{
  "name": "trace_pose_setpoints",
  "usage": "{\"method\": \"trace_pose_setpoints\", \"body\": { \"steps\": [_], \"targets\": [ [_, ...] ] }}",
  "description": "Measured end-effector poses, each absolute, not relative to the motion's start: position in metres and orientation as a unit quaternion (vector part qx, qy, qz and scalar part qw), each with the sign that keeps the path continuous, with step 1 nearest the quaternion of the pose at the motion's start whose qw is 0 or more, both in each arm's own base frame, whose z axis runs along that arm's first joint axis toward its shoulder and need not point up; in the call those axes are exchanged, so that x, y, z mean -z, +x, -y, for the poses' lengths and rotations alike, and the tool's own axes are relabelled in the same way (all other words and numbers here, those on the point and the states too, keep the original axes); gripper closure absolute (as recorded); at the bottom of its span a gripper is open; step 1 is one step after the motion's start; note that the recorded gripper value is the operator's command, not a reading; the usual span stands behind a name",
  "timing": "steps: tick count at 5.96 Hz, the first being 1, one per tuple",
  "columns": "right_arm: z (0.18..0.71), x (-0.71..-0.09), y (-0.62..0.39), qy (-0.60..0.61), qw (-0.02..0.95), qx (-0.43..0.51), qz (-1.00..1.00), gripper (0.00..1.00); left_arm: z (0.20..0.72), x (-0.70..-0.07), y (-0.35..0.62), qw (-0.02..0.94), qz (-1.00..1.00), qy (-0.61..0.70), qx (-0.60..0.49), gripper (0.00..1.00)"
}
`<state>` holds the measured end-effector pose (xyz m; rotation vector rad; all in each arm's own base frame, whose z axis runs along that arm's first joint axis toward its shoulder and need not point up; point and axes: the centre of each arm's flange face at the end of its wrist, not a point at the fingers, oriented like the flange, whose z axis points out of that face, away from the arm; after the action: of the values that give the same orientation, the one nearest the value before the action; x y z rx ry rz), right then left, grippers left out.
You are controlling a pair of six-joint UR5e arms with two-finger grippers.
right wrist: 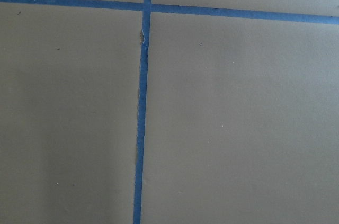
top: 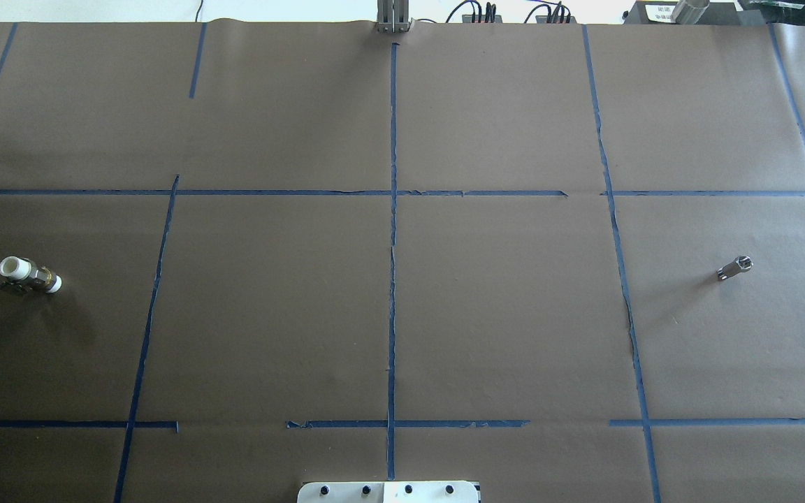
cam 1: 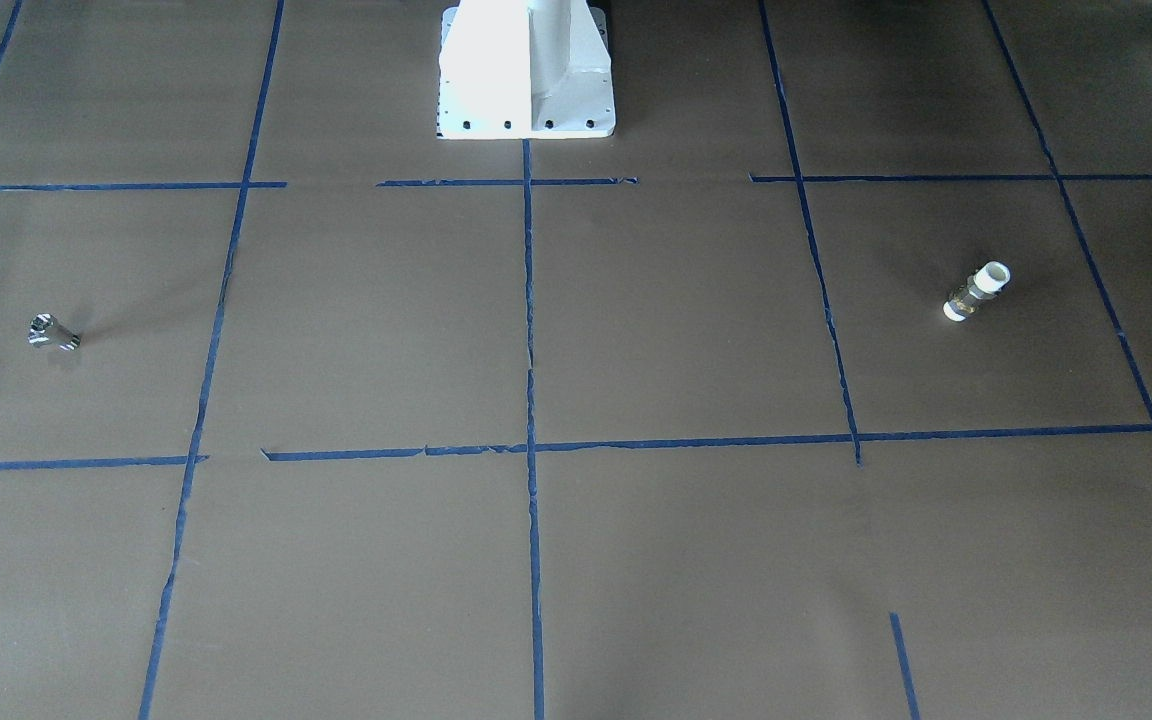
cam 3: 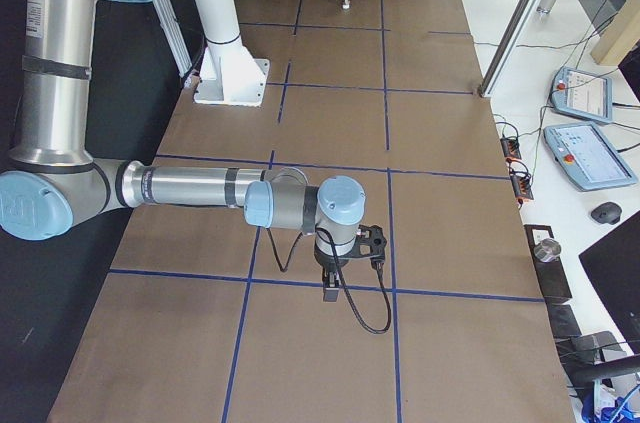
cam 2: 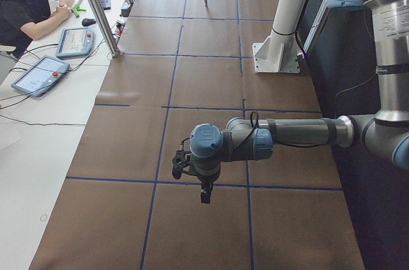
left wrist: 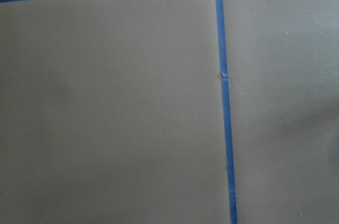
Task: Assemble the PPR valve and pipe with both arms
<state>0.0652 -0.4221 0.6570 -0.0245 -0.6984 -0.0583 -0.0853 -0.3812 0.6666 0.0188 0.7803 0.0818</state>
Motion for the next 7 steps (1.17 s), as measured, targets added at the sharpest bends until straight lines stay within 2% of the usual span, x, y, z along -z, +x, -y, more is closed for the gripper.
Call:
{"method": "trace_pose_setpoints", "body": {
  "steps": [4,7],
  "targets": [
    [0.425,-0.653,0.065,-0.007,0.94,0.031,0.34,0.0,0.381,-0.652,-0.085,0.924,-0.379,0.021,-0.044,0.0],
    [0.433,-0.614,0.065,0.032,0.938,0.041,0.341,0.0,0.406,-0.627,-0.085,0.923,-0.376,0.054,-0.057,0.0]
  ]
}}
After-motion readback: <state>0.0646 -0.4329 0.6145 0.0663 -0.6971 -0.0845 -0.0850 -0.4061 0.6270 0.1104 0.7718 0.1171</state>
